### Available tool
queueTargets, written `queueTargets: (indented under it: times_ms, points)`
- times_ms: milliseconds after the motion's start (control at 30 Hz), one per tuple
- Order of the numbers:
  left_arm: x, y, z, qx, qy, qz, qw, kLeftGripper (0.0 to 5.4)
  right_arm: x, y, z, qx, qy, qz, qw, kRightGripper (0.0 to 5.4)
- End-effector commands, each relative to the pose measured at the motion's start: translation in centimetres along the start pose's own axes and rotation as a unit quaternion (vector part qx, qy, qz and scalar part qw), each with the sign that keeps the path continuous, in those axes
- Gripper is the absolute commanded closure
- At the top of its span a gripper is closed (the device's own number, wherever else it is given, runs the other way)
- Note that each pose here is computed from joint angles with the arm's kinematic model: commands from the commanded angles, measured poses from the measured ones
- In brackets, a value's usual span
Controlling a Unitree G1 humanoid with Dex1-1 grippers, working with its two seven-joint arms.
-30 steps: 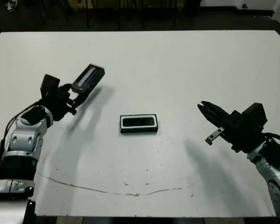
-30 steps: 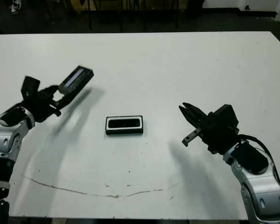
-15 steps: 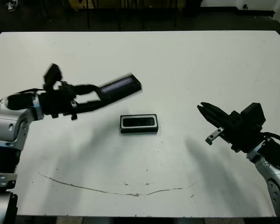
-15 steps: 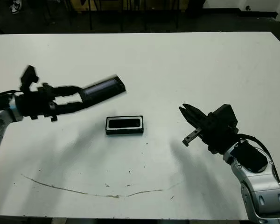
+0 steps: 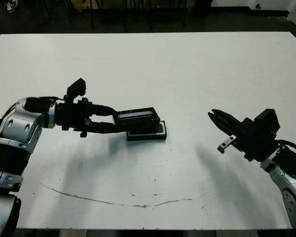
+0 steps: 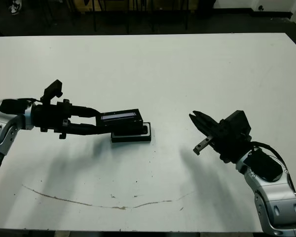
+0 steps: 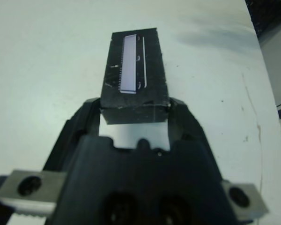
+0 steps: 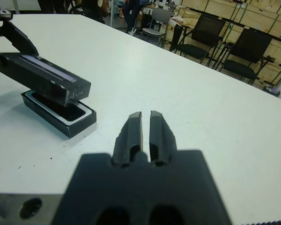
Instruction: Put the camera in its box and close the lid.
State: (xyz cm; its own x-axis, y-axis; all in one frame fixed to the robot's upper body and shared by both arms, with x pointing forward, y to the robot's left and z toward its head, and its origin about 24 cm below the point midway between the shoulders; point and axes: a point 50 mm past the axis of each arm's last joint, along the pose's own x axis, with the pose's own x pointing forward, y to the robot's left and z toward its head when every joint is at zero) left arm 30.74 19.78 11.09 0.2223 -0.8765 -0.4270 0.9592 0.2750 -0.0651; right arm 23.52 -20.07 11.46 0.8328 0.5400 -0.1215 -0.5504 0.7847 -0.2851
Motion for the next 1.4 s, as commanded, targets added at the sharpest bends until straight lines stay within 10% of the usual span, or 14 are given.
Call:
queueTargets:
  times_ms: [33,633,1400]
  points:
    - [0.4,0.1,-0.1,0.006,0.004,0.007,1.000,2.95,-0.1,0.0,-0.4,-0.001,0.008,0.005,1.000,5.40]
    - [1.0,1.8,1.2,0.016,-0.030,0.001,0.999,2.95,-0.2,0.2,-0.9,0.005,0.025,0.007,1.000,5.40]
    - [2.4,3.3,-0.6,-0.003,0.087,-0.076,0.993,2.95,-0.4,0.4,-1.5,0.007,0.010,0.024,1.000,5.40]
